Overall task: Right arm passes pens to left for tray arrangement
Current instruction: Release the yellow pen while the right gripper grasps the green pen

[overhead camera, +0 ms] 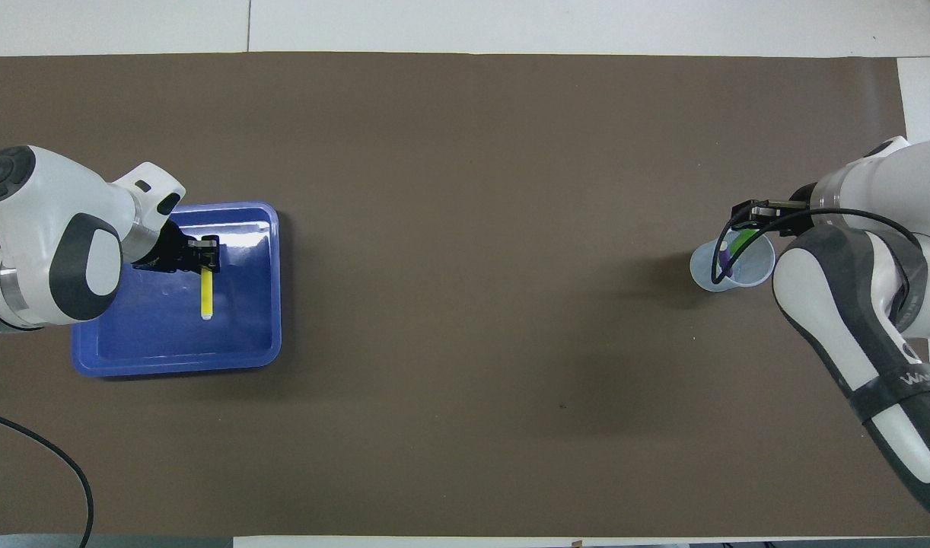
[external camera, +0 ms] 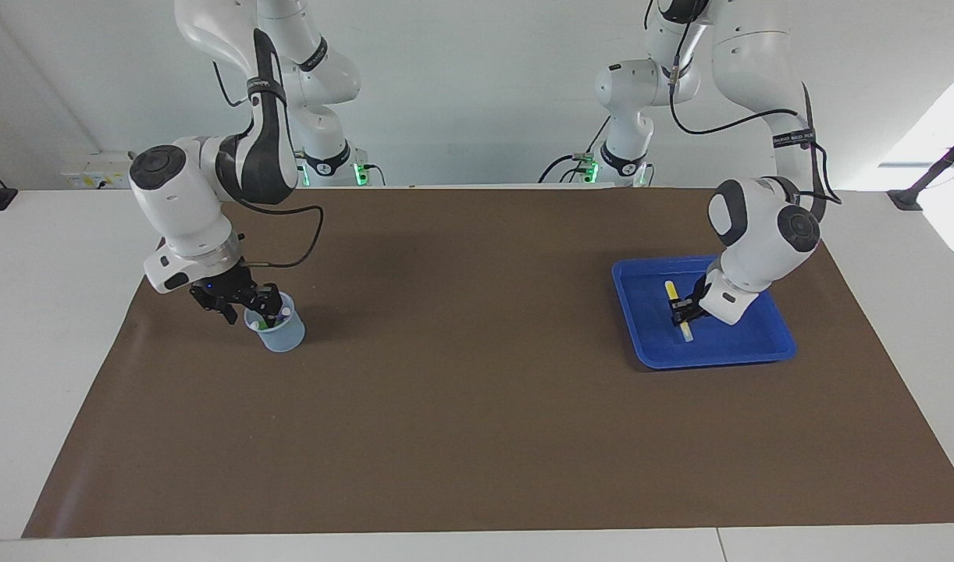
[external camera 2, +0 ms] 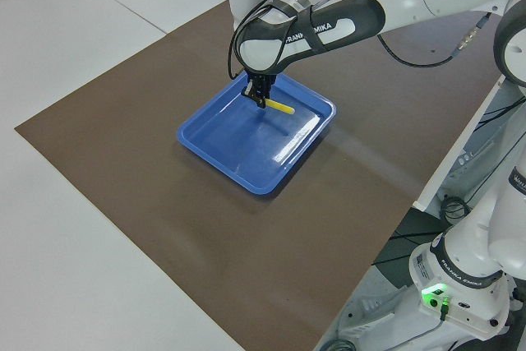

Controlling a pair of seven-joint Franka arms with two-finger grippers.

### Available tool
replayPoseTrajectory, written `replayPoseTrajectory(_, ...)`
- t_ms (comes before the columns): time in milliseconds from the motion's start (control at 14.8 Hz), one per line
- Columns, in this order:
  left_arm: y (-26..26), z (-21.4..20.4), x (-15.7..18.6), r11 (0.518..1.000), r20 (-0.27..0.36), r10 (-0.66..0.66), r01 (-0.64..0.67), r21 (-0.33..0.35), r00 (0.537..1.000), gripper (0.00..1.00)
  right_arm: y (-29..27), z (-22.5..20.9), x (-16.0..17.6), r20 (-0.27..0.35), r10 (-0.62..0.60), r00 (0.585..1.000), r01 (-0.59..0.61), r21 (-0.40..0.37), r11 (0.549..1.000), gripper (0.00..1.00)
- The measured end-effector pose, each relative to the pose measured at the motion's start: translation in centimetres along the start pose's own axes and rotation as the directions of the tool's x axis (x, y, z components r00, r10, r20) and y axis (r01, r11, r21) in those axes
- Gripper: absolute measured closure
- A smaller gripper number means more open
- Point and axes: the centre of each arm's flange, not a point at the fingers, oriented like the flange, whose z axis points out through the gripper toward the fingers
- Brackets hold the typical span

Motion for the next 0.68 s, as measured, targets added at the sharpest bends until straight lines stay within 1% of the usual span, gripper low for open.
replayPoseTrajectory(68,0.01,0.06,-0.03,1.000,0.001,0.000,0.000,0.000,1.000,0.76,0.13,0.33,-0.15,-0.003,0.009,1.000,-0.009,0.008,1.000,0.27)
replayPoseTrajectory(136,-0.01,0.16,-0.08,1.000,0.003,0.000,0.000,0.000,1.000,0.76,0.20,0.68,-0.32,-0.002,0.019,1.000,-0.019,0.017,1.000,0.29)
replayPoseTrajectory(203,-0.03,0.28,-0.15,1.000,0.006,-0.001,0.001,0.001,1.000,0.72,0.21,0.93,-0.45,-0.002,0.027,1.000,-0.027,0.026,0.999,0.29)
replayPoseTrajectory(271,-0.05,0.40,-0.21,1.000,0.009,-0.001,0.001,0.001,1.000,0.63,0.21,1.05,-0.50,-0.003,0.033,0.999,-0.033,0.032,0.999,0.29)
replayPoseTrajectory(407,-0.07,0.54,-0.29,1.000,0.012,-0.002,0.002,0.002,1.000,0.41,0.21,1.09,-0.51,-0.006,0.037,0.999,-0.037,0.036,0.999,0.32)
replayPoseTrajectory(474,-0.07,0.56,-0.30,1.000,0.012,-0.002,0.002,0.002,1.000,0.34,0.21,1.09,-0.50,-0.007,0.038,0.999,-0.037,0.037,0.999,0.38)
replayPoseTrajectory(542,-0.07,0.56,-0.30,1.000,0.012,-0.002,0.002,0.002,1.000,0.34,0.21,1.09,-0.50,-0.007,0.038,0.999,-0.037,0.037,0.999,0.38)
replayPoseTrajectory(610,-0.07,0.56,-0.30,1.000,0.012,-0.002,0.002,0.002,1.000,0.33,0.21,1.09,-0.50,-0.008,0.038,0.999,-0.038,0.037,0.999,0.42)
replayPoseTrajectory(678,-0.07,0.56,-0.30,1.000,0.012,-0.002,0.002,0.002,1.000,0.33,0.22,1.09,-0.50,-0.008,0.038,0.999,-0.038,0.037,0.999,0.52)
